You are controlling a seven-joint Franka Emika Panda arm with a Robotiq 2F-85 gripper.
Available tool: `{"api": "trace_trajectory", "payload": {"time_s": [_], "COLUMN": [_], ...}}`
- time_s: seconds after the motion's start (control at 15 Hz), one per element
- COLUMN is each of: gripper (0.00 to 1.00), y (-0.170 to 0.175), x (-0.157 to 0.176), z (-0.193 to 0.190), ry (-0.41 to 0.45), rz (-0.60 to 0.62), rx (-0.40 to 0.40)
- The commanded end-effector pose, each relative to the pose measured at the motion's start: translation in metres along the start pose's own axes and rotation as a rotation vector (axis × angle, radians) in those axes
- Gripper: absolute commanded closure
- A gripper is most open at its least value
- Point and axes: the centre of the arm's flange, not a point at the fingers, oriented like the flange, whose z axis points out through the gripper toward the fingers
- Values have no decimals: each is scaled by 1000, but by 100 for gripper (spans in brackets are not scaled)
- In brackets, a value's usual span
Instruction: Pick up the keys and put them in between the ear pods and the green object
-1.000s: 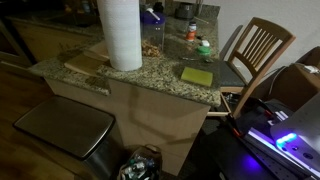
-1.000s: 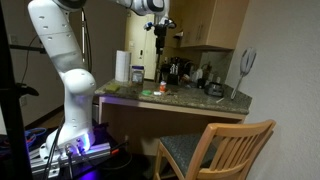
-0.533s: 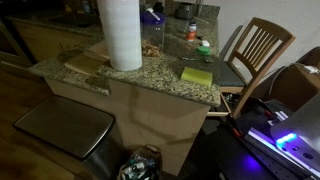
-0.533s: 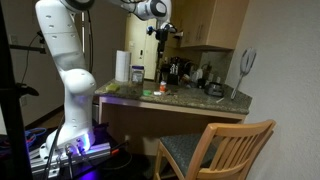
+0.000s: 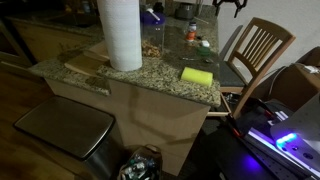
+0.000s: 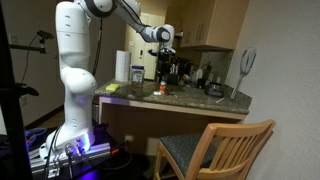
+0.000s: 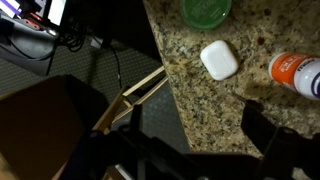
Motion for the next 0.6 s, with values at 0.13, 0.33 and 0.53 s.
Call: {"api": "trace_trajectory", "payload": {"time_s": [0.13,0.33,0.53], "gripper": [0,0,0], "y": [-1,-20,-42], "x": [-1,-1,3], "z": [-3,22,44], "ry": [2,89,202], "rz": [-3,60,112], "rx": [4,-3,23]}}
